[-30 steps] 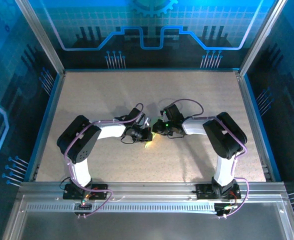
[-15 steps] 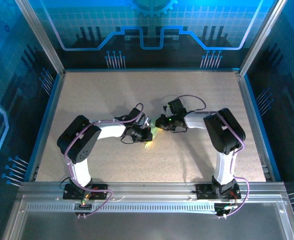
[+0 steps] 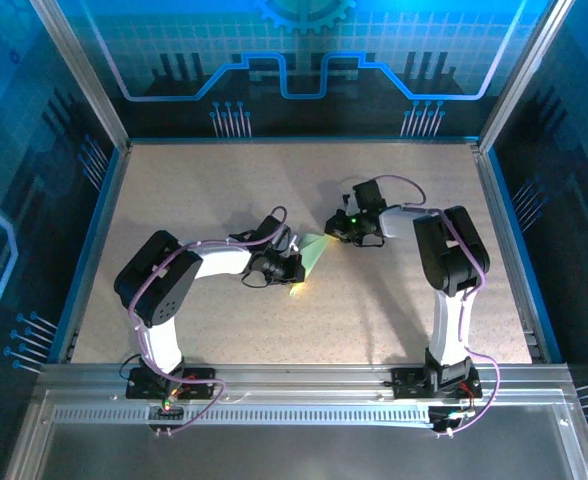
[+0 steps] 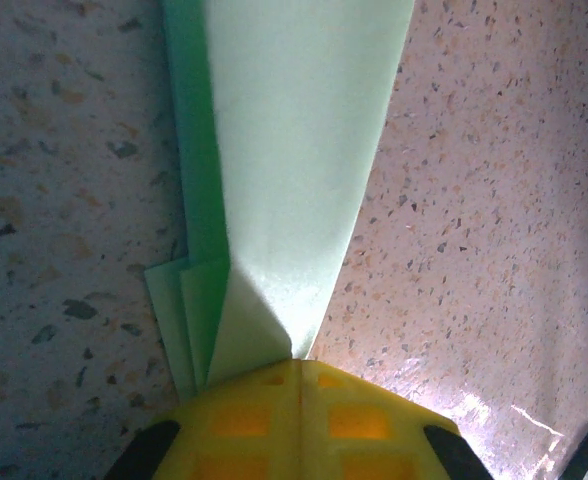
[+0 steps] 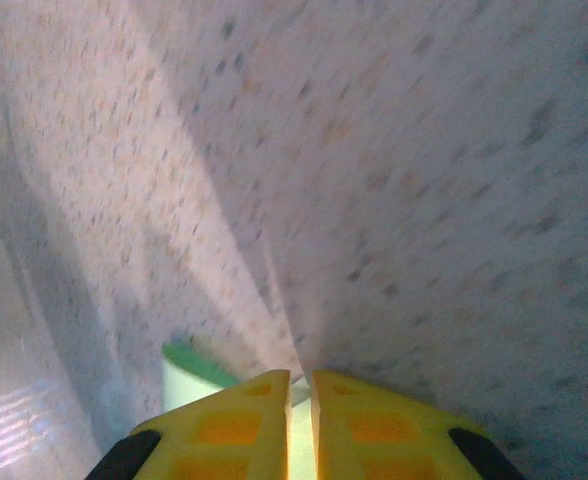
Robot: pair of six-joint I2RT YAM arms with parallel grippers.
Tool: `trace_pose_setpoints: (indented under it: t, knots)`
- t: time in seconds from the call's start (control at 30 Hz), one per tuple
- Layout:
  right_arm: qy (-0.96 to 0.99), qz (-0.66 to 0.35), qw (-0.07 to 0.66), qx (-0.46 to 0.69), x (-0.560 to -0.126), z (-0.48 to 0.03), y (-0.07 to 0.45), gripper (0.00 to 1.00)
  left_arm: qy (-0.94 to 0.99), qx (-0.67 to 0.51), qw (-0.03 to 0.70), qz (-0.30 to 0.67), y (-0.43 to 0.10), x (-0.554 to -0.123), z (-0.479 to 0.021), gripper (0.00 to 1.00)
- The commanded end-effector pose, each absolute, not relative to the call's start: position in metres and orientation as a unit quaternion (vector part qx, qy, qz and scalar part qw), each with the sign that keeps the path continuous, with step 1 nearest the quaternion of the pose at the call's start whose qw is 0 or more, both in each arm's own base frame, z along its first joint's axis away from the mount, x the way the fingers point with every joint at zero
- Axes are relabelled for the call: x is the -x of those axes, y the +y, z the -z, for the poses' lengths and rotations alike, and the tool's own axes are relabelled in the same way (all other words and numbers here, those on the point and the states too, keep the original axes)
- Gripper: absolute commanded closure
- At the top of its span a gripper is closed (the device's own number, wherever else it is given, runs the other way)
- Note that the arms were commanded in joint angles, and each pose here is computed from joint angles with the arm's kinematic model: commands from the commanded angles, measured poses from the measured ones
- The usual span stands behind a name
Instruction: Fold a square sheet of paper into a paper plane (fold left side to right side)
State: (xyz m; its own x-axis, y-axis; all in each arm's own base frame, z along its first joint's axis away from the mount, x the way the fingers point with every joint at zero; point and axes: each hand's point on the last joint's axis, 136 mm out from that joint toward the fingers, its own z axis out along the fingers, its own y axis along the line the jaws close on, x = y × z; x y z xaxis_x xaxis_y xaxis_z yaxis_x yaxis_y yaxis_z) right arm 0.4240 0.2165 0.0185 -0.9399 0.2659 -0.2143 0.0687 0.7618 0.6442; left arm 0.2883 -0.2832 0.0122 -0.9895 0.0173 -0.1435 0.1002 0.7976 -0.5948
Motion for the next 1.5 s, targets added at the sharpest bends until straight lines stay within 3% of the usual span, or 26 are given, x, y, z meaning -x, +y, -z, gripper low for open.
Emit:
trace_pose_setpoints:
  t: [0.0,0.2,0.43,0.63,0.93,1.2,1.47]
  knots:
    - [0.931,-0.311,0.16,-0.107,-0.437,-0.017,0.193,0.84,0.973,-0.005,0.001,0.23,-0.249,-0.261,0.033,1.0]
    - [0.924,-0.32,0.188,-0.095,-0.434,-0.059,0.192,0.84,0.973,-0.01,0.003,0.232,-0.25,-0.262,0.031,1.0]
    - [0.922,-0.339,0.175,-0.068,-0.369,-0.082,0.231,0.84,0.972,-0.015,0.007,0.233,-0.251,-0.263,0.029,1.0]
    - [0.922,-0.351,0.152,-0.057,-0.331,-0.067,0.271,0.84,0.972,-0.016,0.011,0.233,-0.25,-0.264,0.027,1.0]
    - [0.929,-0.347,0.118,-0.048,-0.326,-0.038,0.294,0.84,0.97,-0.013,0.012,0.241,-0.252,-0.264,0.025,1.0]
    - [0.944,-0.313,0.082,-0.06,-0.316,-0.007,0.287,0.84,0.963,-0.01,0.026,0.268,-0.26,-0.27,0.011,1.0]
    - [0.957,-0.274,0.036,-0.082,-0.296,0.027,0.271,0.88,0.935,0.0,0.078,0.346,-0.27,-0.289,-0.045,0.91]
